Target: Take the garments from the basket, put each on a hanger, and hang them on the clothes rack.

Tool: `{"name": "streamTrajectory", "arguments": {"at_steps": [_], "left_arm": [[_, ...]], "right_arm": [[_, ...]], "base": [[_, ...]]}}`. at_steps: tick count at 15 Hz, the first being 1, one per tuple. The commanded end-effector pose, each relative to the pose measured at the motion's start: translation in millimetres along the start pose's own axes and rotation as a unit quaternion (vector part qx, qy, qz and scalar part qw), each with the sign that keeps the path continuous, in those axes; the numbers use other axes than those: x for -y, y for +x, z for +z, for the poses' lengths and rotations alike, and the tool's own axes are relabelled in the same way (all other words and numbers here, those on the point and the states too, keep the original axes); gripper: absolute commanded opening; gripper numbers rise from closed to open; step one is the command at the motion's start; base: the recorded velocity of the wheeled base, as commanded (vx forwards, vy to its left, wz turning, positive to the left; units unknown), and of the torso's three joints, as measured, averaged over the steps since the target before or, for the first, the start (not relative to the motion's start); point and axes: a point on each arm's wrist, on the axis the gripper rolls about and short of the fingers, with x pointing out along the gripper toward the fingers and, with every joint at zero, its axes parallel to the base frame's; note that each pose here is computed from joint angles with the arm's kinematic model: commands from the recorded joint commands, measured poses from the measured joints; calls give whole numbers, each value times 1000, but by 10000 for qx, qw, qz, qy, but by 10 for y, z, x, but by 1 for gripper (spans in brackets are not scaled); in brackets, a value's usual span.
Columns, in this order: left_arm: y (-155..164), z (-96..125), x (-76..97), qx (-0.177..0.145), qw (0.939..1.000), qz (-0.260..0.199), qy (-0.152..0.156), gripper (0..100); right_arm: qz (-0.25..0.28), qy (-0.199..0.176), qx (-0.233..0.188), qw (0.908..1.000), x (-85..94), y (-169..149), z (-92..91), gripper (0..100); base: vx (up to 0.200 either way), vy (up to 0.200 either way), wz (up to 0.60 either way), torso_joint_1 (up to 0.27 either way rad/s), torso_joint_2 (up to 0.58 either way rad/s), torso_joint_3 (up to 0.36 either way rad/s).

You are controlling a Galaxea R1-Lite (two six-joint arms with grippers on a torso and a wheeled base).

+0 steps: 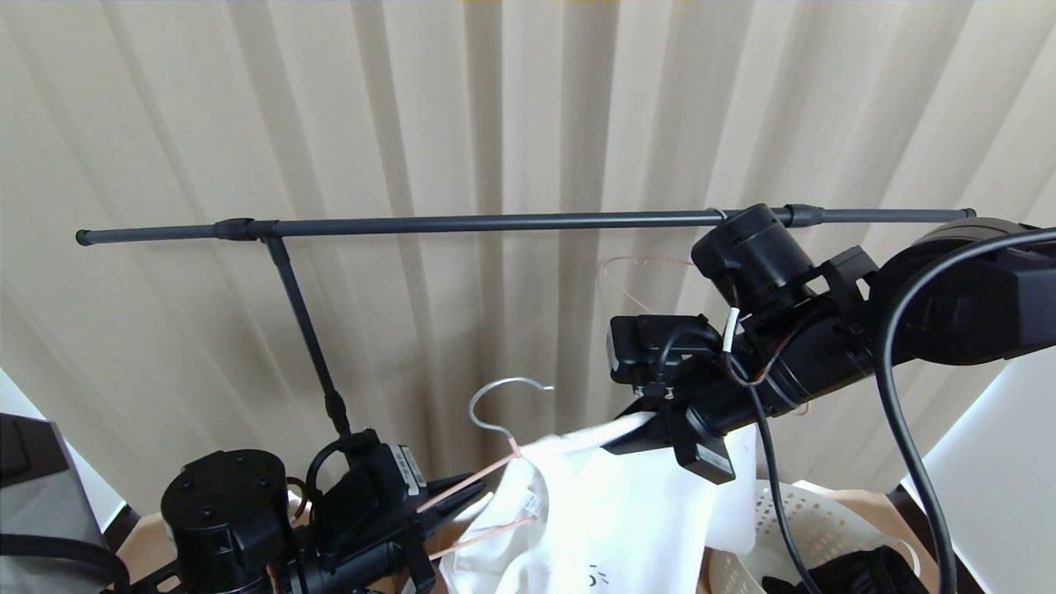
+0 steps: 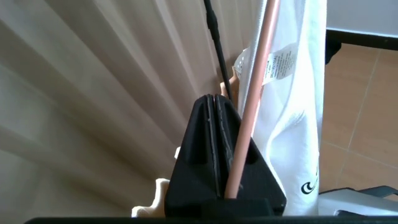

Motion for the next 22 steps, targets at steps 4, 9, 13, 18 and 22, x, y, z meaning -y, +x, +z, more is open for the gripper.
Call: {"name": "streamTrajectory", "arguments": {"at_steps": [4, 9, 13, 18, 22], "left_arm": [[34, 2, -18, -64, 9997, 246, -10, 0], [66, 31, 4, -33, 9995, 302, -10, 100], [49, 26, -29, -30, 9994, 343, -22, 100], [-50, 53, -108, 153, 9997, 212, -29, 100], [-200, 108, -302, 451, 9985, 307, -21, 100]], "right_arm": [[-26, 69, 32, 10000, -9, -31, 12, 0], [-56, 58, 61, 9999, -18, -64, 23, 0], [-65, 69, 59, 9999, -69, -124, -4, 0], [-229, 170, 59, 9996, -90, -276, -81, 0], [-637, 261, 66, 9976, -12, -416, -105, 0]], "base": [[0, 0, 0, 0, 0, 0], [0, 0, 0, 0, 0, 0], [0, 0, 0, 0, 0, 0], [0, 0, 0, 0, 0, 0], [0, 0, 0, 0, 0, 0]]}}
